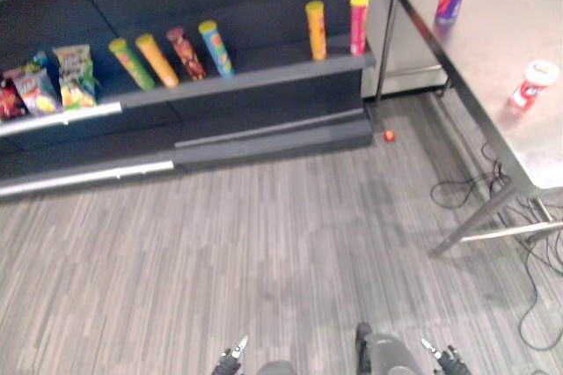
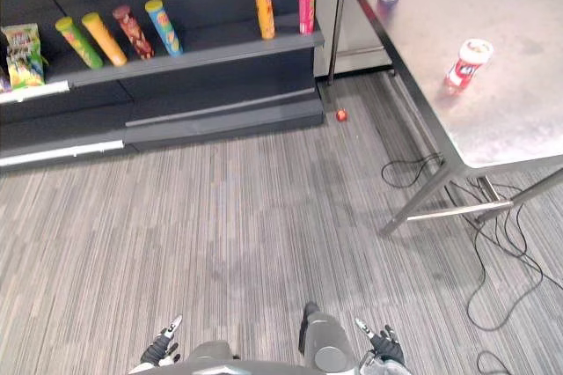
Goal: Put the gum and the chips on the shelf.
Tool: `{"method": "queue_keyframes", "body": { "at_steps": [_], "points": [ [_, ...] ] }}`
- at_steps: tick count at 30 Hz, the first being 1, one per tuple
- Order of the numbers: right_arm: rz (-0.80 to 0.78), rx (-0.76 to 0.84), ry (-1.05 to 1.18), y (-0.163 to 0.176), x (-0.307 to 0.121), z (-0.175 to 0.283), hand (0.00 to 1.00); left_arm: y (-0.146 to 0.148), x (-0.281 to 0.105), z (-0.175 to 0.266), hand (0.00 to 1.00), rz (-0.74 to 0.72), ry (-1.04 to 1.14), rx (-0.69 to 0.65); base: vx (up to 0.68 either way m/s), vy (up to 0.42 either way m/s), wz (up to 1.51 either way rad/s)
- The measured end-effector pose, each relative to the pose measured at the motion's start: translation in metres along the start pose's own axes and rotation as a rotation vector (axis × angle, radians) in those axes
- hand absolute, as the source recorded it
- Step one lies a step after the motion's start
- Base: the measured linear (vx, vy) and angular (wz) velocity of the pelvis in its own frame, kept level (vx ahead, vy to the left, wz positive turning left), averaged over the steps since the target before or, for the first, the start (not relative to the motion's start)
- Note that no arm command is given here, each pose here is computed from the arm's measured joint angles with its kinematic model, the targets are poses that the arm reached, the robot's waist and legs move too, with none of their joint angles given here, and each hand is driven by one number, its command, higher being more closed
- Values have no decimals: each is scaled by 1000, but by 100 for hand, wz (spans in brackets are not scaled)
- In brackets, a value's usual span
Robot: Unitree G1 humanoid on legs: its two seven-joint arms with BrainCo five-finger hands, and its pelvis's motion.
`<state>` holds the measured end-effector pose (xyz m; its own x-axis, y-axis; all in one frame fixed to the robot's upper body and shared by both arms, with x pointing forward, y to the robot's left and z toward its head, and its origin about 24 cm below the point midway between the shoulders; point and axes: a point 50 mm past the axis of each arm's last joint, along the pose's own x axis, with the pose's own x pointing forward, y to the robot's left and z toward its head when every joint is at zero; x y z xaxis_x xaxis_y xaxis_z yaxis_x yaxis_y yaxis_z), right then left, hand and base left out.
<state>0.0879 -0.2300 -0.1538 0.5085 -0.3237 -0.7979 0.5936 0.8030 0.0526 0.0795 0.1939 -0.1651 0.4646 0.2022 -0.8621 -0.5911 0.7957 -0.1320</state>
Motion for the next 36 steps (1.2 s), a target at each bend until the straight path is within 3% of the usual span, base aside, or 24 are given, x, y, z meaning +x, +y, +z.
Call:
{"method": "queue_keyframes", "body": {
  "at_steps": [10, 13, 16, 23, 31, 36],
  "points": [
    [59, -36, 23, 8, -3, -7, 0, -8, 0, 9, 0, -5, -84, -48, 323, 202, -29],
    [57, -27, 74, 9, -6, -20, 0, 2, -1, 10, 0, 26, -88, -60, 501, 393, -48],
    [76, 23, 127, 19, -10, -35, 0, 14, -1, 7, 0, 54, -58, -23, 573, 333, -10],
    [58, 42, 107, 11, -7, -27, 0, 9, -1, 2, 0, -10, 7, 171, 348, 187, -26],
    [71, 38, 72, 15, -1, -15, 0, 14, -3, -4, 0, 6, 30, 171, 242, -63, -25],
    [31, 5, 48, -3, 2, -1, 0, -5, -3, -16, 0, -31, 57, 123, 242, -162, -21]
  ]
}}
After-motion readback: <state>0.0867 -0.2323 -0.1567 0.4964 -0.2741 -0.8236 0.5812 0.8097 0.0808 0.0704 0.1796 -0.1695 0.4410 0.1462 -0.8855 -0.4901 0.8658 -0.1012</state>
